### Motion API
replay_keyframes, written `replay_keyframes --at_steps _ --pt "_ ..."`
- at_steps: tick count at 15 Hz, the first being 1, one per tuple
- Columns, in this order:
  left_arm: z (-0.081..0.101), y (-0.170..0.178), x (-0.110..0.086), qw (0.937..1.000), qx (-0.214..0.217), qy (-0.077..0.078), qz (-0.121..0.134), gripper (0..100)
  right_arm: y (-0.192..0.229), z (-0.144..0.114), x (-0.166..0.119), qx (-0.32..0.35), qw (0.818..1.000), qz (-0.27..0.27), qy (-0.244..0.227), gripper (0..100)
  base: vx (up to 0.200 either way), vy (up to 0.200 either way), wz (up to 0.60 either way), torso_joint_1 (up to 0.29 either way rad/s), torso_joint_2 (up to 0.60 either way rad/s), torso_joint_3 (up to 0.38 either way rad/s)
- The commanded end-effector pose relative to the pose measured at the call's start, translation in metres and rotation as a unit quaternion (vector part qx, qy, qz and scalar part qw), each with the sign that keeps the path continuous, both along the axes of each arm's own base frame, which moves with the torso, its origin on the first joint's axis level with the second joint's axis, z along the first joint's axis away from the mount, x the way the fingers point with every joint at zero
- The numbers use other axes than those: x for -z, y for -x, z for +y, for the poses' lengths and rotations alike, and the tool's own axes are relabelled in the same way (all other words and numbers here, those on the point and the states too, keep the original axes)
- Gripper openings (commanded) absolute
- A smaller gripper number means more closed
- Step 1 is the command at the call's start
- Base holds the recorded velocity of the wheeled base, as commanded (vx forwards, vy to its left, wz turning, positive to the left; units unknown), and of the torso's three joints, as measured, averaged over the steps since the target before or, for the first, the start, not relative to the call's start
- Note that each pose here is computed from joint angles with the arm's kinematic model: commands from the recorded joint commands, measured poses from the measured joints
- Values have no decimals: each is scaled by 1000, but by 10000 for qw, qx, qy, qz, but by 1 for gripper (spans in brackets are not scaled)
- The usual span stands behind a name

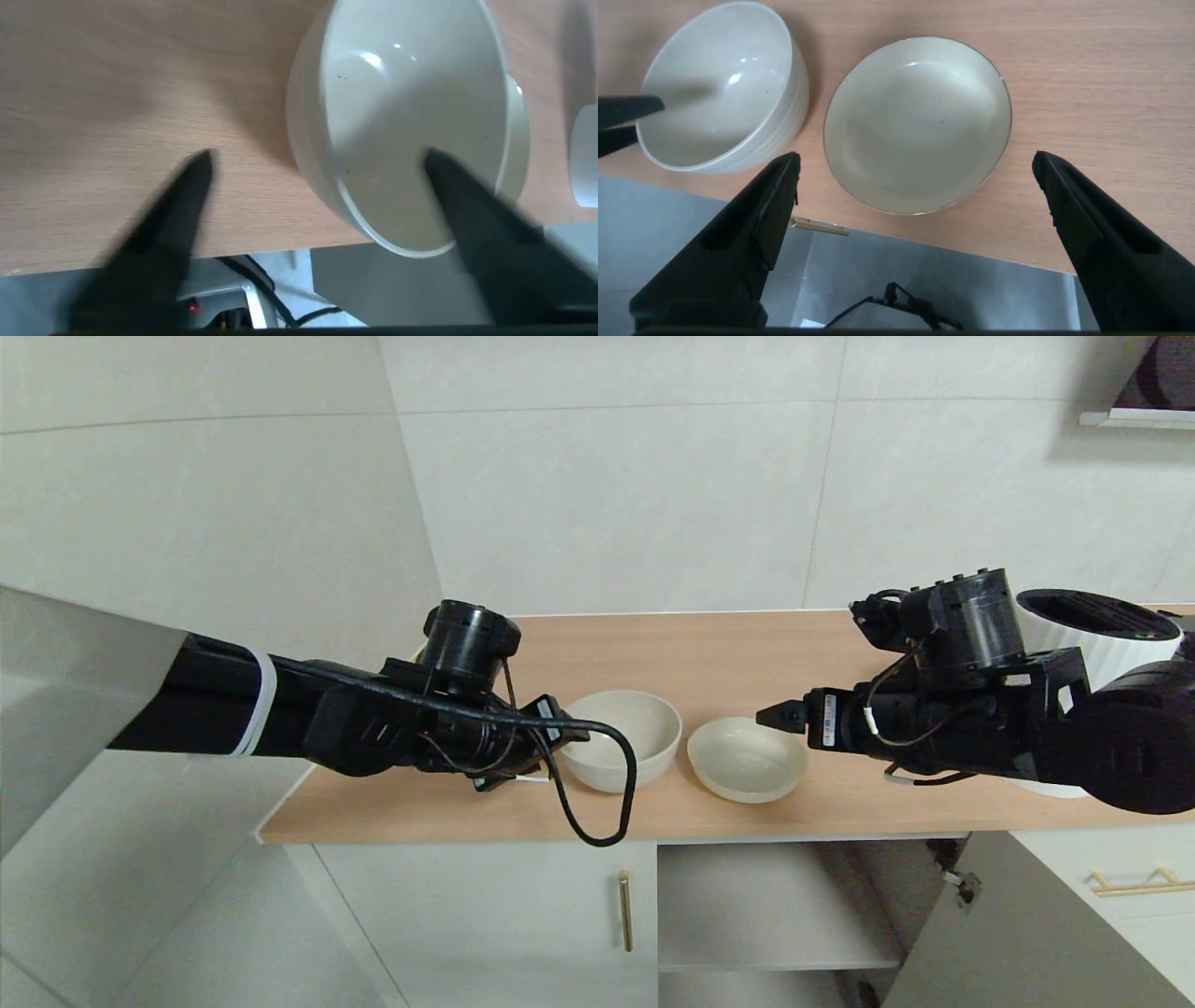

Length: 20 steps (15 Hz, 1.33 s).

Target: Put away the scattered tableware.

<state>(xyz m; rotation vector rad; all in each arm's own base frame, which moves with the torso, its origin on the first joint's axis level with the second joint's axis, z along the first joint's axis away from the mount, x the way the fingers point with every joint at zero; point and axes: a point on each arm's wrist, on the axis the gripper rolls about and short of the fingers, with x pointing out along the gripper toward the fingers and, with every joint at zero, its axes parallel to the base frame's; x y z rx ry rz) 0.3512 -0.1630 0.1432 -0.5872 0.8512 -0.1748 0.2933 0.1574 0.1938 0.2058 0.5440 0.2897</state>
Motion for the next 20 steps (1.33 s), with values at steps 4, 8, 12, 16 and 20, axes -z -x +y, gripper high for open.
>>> replay_keyframes --at_steps 4,8,12,16,20 --pt "1 1 -3 10000 -26 36 -26 0 1 0 -1 -2 10000 -12 -6 100 0 0 0 0 0 0" --pt "1 3 -8 10000 -18 59 -74 0 -3 2 4 8 10000 49 43 100 0 0 0 0 0 0" --pt "2 5 -12 9999 -18 81 -123 0 -22 11 28 446 9979 187 429 100 0 0 0 0 0 0" --pt "2 4 -8 10000 -13 60 -65 0 -40 17 50 946 9916 223 848 100 0 0 0 0 0 0" --pt "2 4 -7 10000 -13 57 -58 0 -53 14 64 1161 9878 316 988 100 0 0 0 0 0 0"
